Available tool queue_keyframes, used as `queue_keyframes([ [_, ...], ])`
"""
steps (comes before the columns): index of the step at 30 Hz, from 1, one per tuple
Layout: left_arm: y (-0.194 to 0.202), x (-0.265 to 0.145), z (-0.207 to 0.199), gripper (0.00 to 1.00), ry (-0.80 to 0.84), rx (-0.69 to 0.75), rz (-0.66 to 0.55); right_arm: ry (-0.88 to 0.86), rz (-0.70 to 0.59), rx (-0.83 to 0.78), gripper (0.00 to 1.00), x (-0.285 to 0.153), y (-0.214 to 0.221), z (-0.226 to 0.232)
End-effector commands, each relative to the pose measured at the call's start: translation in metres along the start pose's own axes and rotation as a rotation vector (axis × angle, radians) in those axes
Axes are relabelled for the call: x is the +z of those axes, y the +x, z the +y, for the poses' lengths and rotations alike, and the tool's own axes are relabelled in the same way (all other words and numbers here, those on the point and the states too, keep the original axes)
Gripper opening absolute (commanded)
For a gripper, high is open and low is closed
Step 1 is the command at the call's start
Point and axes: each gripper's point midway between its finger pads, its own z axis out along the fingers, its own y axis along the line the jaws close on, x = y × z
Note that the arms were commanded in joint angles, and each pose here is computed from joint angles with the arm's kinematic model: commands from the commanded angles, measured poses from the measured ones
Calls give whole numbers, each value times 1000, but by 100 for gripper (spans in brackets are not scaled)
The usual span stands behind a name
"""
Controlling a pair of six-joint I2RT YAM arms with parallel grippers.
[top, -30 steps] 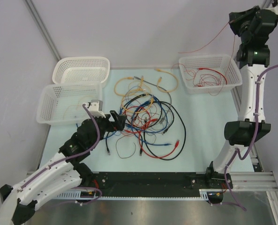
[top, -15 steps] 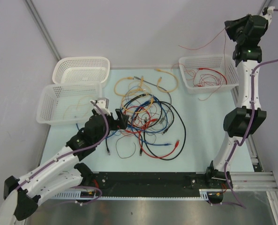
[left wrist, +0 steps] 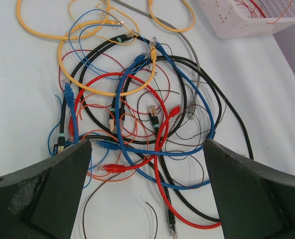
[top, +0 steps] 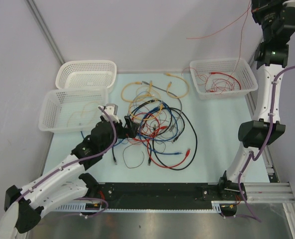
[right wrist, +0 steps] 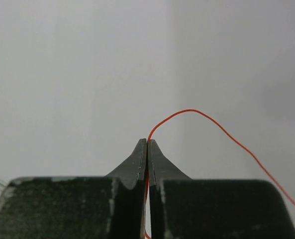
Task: Untangle the cables
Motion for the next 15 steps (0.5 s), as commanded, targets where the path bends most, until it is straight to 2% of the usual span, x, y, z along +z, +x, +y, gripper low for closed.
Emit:
queue_keyframes([
  [1, -23, -6, -13, 99, 50, -50, -60, -129, -105, -21, 0, -5, -34, 40],
  [6, -19, -4, -14, 98, 59, -65, -57, -91, -131, 10, 0, 11, -21, -10],
  [11, -11, 1, -13, 98, 51, -62, -35, -69, -125, 19, 0, 24, -5, -41],
  [15, -10, 6, -15, 98, 51, -54, -23, -140, -114, 75, 0, 27, -8, -22],
])
